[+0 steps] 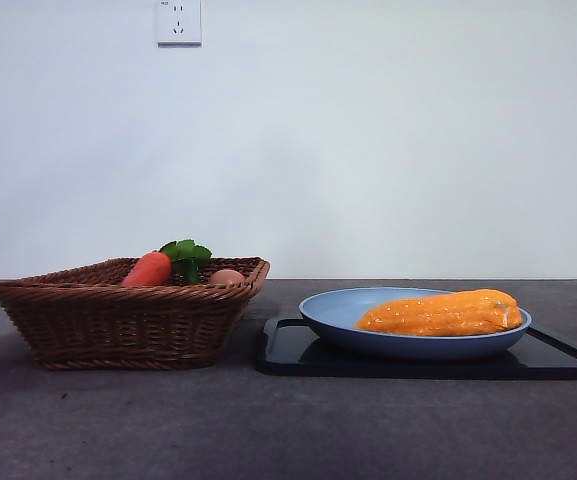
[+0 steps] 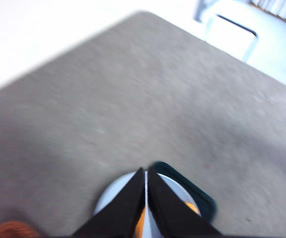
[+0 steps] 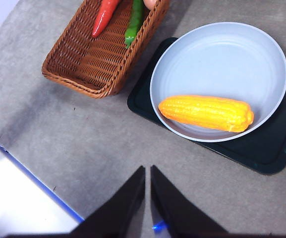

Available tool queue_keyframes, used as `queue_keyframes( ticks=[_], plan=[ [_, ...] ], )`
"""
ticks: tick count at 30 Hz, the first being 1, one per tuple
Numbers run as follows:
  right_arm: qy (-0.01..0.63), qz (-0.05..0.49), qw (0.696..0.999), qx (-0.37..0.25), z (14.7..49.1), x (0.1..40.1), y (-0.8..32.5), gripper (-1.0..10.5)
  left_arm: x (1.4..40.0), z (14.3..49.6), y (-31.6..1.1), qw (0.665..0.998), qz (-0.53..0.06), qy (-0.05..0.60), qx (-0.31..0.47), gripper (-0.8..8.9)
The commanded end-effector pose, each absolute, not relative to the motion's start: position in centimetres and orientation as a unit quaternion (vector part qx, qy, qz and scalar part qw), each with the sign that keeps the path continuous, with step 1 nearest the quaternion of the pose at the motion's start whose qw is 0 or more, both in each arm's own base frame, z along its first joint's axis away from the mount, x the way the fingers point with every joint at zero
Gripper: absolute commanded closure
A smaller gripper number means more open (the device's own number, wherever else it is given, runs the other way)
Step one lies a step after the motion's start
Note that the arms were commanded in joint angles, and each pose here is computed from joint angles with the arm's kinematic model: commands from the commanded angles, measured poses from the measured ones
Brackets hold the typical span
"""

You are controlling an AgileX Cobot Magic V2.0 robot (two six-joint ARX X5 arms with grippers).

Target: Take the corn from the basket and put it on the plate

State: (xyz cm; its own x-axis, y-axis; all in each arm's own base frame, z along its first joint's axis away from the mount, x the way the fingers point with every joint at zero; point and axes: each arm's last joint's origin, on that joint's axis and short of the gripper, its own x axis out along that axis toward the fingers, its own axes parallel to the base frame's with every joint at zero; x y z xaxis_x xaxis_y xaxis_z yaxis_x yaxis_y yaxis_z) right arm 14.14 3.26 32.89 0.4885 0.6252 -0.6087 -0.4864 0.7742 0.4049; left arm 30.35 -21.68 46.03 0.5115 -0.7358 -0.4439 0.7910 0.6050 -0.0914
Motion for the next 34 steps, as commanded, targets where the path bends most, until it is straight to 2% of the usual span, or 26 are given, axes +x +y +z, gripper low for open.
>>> queue_keyframes(
  ticks=[1,9,16,24,34],
  plan=[
    [0.379,0.328,0.861,0.083,33.4,14.3,3.3,9.4,28.5,49.5,-18.7,0.885,-0.429,0.167,0.066,8.06],
    [0.379,0.328,0.861,0.083,33.4,14.3,3.3,9.4,24.1,53.6,-9.3,0.934,-0.330,0.129,0.049,8.06],
    [0.379,0.328,0.861,0.083,33.4,14.3,3.3,9.4,19.0,52.4,-3.3,0.966,-0.232,0.101,0.045,8.06],
    [0.379,0.328,0.861,0.083,33.4,14.3,3.3,9.4,14.3,45.4,-0.2,0.988,-0.141,0.024,0.049,8.06],
    [0.378,0.328,0.862,0.083,33.4,14.3,3.3,9.4,11.7,33.7,0.2,0.993,-0.117,-0.022,0.022,8.06]
  ],
)
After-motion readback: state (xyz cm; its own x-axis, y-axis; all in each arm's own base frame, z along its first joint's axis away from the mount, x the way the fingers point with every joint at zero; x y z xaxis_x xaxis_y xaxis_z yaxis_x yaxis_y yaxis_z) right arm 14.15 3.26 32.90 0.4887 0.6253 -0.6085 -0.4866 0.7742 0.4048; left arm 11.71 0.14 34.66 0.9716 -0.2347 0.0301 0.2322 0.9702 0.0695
